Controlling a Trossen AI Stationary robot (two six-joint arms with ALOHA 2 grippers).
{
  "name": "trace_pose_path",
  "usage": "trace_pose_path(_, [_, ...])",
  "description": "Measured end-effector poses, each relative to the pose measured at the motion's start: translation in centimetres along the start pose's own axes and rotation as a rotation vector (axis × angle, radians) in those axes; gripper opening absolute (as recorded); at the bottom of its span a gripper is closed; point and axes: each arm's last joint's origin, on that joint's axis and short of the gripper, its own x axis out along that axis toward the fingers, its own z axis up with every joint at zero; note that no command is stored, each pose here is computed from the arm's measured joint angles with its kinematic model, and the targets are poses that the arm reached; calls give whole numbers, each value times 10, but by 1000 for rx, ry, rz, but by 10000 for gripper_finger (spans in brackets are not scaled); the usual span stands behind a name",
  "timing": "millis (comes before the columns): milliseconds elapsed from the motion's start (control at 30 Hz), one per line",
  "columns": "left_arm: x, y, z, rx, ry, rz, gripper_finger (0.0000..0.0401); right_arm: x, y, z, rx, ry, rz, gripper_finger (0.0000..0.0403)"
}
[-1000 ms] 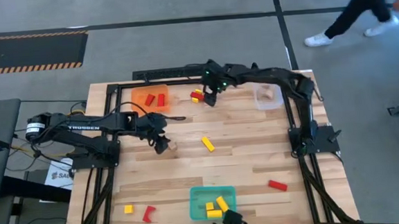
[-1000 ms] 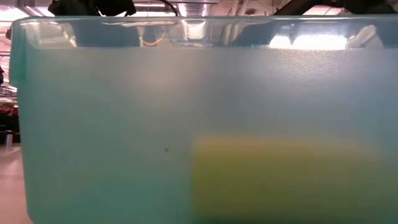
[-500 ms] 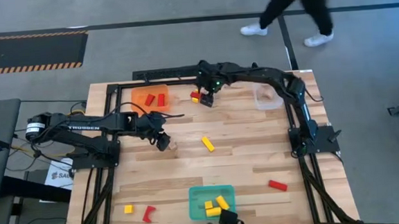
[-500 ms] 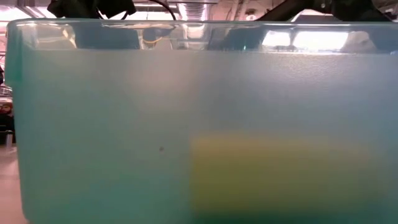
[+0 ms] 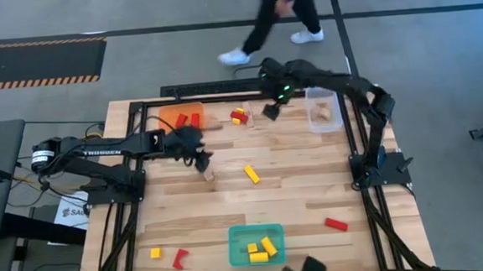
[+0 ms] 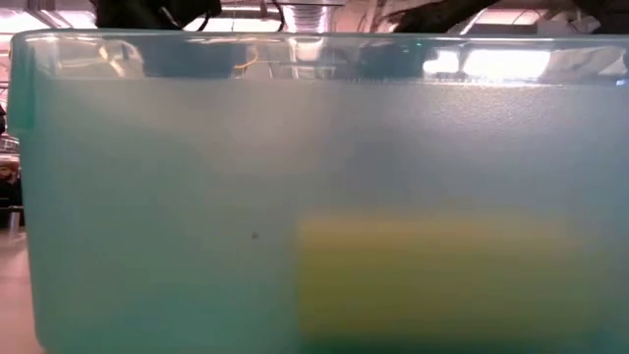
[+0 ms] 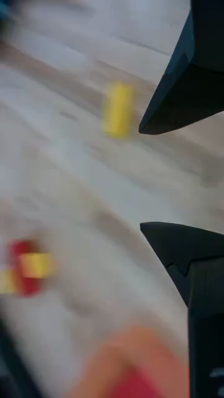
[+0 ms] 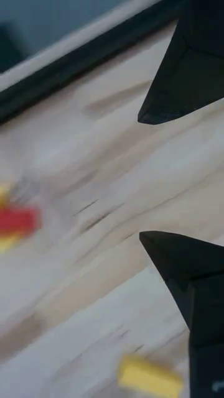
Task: Sort & place blocks by color
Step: Put the yellow block into the blue bin
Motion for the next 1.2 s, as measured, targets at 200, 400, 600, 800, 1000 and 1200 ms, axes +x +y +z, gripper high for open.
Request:
trace_pose_path(200, [27, 15, 51, 43, -136, 107, 228, -29, -16, -26, 81, -102, -7, 315])
trace_pose_path(400, [94, 47, 95, 84, 48, 169, 228, -44, -24, -54, 155, -154, -18, 315])
trace_pose_path(600, [148, 66, 123, -124, 272, 192, 228, -41, -21, -71, 153, -138, -11, 315])
trace_pose_path(800, [178, 61, 143, -194, 397, 237, 228, -36, -22, -76, 136, -118, -11, 315])
trace_pose_path(1000, [193, 60, 149, -237, 444, 290, 228, -36, -21, -75, 119, -131, -4, 315])
trace_pose_path(1200, [202, 70, 142, -319, 478, 299, 228, -36, -21, -74, 105, -136, 7, 315])
